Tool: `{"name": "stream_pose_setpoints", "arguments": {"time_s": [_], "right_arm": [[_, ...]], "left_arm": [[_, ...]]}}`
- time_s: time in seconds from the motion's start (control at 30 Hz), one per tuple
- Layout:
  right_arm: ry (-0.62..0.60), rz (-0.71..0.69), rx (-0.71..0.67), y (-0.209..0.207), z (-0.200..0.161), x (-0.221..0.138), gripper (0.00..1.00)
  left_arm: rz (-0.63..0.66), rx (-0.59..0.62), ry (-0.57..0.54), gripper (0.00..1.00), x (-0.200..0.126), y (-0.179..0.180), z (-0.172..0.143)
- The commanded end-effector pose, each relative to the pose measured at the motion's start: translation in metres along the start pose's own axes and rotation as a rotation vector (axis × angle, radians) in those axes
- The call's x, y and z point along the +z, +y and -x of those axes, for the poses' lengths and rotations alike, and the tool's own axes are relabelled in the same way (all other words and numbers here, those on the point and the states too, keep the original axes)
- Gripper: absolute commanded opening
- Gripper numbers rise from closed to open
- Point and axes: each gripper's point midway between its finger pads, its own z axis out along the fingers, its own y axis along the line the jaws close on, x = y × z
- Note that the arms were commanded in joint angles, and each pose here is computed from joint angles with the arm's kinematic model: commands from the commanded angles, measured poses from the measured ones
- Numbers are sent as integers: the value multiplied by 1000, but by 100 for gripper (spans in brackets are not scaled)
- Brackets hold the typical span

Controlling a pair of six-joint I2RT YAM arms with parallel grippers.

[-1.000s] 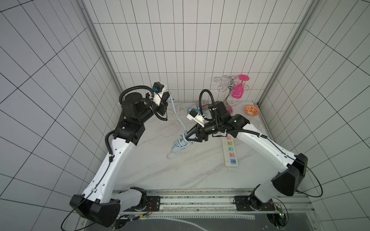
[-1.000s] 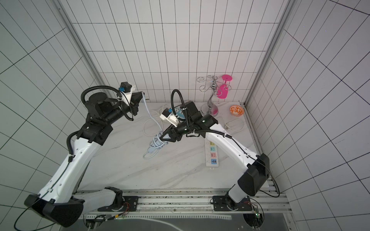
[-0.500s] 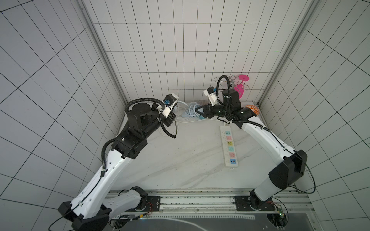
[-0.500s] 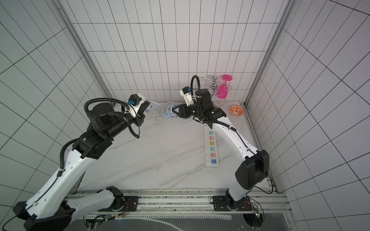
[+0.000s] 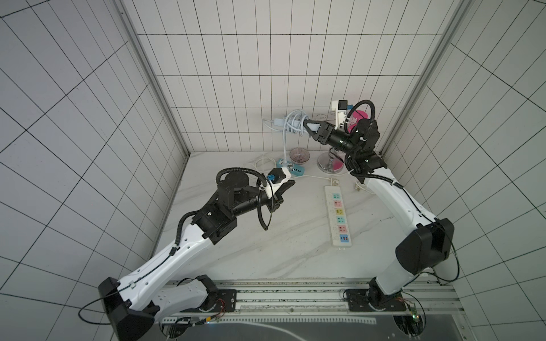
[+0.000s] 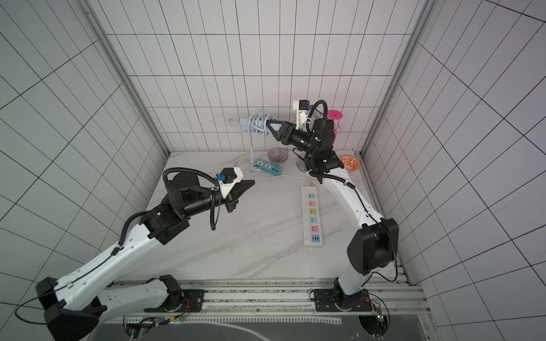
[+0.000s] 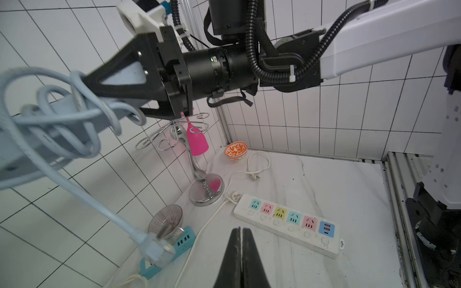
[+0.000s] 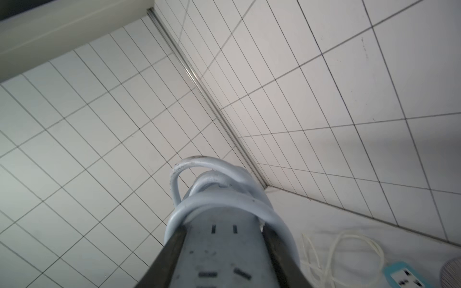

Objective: Wrap the cord around the power strip
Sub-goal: Wrap the power cord around the power strip.

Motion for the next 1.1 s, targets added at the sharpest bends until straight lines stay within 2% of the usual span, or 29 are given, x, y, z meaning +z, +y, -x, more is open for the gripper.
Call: {"name": "stream_pose_setpoints", "arguments": {"time_s": [0.0,0.13,0.23,0.33,0.37,0.43,0.67,0.73,0.9,1.07], "right_arm": [[-143,393,-54,104,51,-28,0],[-123,538,-37,125,40,-51,0],[-118,551,-58,131,33,-62,0],[-107,549,-71,133,26,-68,0],[-103,552,-72,135,23,-71,0],[-92,553,-77,137,18,-75,0],[-37,577,-89,149,1,-90,0],[-35,577,-93,151,0,-92,0],[-28,601,-114,161,5,-92,0],[-24,605,-119,163,4,-93,0]], "left_arm": [[-18,28,-93,0,8,-2,9],[30,45,-80,0,15,6,-8],[72,39,-105,0,7,15,-10],[125,14,-184,0,-14,25,4],[140,-2,-212,1,-23,28,11],[150,-28,-262,12,-37,31,22],[49,-40,-427,33,-64,14,58],[31,-60,-457,35,-64,12,61],[9,-116,-418,37,-42,17,44],[-13,-166,-487,35,-41,19,45]]}}
